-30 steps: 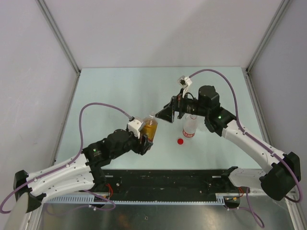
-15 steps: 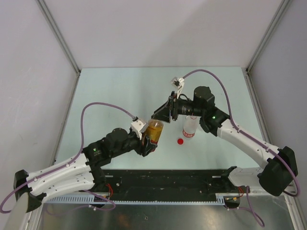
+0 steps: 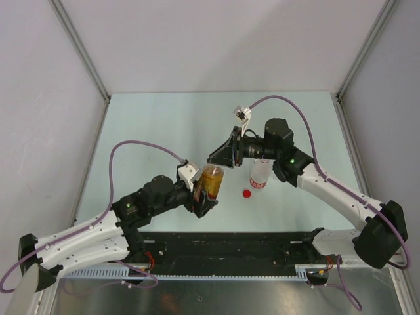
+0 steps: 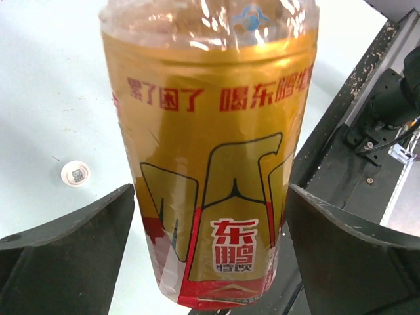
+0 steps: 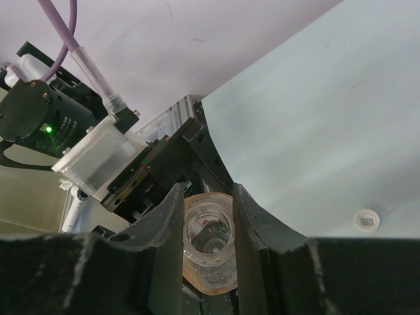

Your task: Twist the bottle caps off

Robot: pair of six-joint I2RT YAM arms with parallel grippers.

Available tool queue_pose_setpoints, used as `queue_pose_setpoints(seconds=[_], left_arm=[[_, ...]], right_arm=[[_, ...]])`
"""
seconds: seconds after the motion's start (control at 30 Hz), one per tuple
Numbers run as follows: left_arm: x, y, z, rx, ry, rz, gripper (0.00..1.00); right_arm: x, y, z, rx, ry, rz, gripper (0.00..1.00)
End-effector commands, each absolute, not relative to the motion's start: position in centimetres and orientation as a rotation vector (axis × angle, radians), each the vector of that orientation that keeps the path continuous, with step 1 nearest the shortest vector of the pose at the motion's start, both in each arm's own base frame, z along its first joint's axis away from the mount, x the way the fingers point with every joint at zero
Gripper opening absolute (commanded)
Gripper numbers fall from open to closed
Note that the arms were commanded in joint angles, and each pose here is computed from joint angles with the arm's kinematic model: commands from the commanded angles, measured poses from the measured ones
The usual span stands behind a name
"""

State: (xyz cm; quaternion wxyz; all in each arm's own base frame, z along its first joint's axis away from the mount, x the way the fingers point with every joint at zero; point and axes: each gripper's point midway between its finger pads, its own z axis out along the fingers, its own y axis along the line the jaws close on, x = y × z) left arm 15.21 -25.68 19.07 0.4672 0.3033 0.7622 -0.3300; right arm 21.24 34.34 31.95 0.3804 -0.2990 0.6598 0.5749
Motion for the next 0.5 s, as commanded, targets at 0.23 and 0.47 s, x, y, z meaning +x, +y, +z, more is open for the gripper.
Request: queue_pose_setpoints(seconds=[0.23,0.47], left_arm=[[16.4,-25.1,23.8,0.663,1.722,-0.799,0.99],[16.6,-24.0,25.0,0.621,1.68,-0.777,1.0]], right_arm=[[22.4,32.8,30.4,-0.804,1.687,1.12,0.0],[24.8,32.7,27.9,-0.771,1.728,0.836,0.0]])
